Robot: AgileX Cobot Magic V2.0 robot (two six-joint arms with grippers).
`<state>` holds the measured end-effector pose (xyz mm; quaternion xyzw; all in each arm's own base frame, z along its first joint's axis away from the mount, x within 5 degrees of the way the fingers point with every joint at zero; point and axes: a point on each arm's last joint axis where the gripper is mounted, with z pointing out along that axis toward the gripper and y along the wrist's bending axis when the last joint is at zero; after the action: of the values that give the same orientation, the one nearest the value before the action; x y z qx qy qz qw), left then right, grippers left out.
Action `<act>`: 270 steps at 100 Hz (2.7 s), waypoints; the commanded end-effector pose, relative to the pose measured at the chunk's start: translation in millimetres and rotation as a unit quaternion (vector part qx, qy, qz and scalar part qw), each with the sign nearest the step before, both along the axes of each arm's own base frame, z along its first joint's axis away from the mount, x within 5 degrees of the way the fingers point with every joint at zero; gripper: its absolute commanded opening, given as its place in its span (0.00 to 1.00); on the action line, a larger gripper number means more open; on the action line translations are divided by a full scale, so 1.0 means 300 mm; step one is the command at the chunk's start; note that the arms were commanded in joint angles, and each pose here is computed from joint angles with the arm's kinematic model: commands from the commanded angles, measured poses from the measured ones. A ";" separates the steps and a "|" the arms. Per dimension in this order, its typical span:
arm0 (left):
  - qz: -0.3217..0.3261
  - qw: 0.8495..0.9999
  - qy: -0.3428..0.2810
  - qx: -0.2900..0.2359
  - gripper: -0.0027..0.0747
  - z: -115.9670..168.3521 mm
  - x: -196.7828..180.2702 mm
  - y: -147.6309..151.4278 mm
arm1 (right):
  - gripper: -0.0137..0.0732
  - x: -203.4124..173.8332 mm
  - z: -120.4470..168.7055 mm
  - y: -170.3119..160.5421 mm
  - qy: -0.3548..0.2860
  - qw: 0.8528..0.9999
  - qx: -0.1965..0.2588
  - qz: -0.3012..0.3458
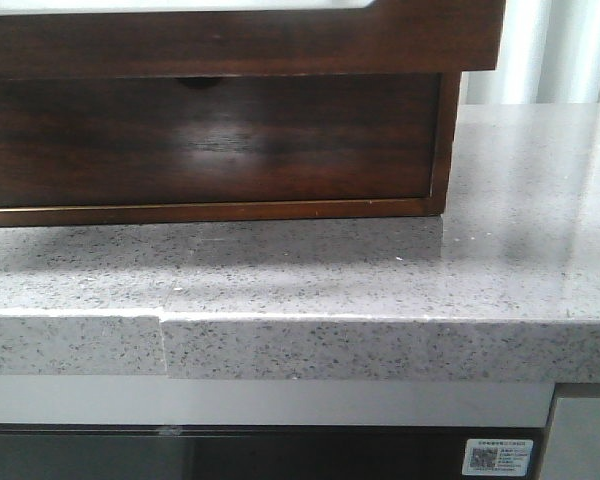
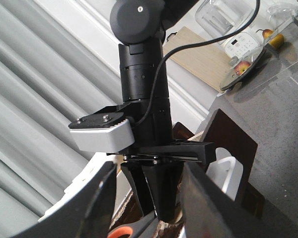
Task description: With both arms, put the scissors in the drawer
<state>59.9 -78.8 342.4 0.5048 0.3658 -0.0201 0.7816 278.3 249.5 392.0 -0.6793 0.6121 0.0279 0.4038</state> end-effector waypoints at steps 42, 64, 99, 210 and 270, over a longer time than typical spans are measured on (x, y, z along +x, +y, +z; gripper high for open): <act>-0.013 0.999 0.003 -0.030 0.40 0.037 -0.007 0.001 | 0.47 -0.004 0.080 -0.021 -0.043 0.998 0.037 -0.011; -0.013 0.999 0.000 -0.032 0.40 0.039 -0.012 0.004 | 0.41 -0.062 0.161 -0.060 -0.045 0.996 0.079 -0.021; 0.023 0.995 0.016 -0.093 0.01 0.056 -0.067 0.072 | 0.08 -0.225 0.335 -0.171 -0.057 0.985 0.163 -0.022; 0.094 0.940 0.204 -0.256 0.01 -0.251 -0.095 0.184 | 0.09 -0.803 -0.113 -0.692 -0.142 0.879 0.442 -0.110; 0.086 0.940 0.205 -0.258 0.01 -0.251 -0.097 0.182 | 0.09 -0.846 -0.438 -0.720 -0.100 0.886 0.436 -0.118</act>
<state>38.8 -25.1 255.5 0.2404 0.5738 -0.1250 0.7729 24.0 36.9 250.7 -0.3887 0.5846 0.1739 0.6906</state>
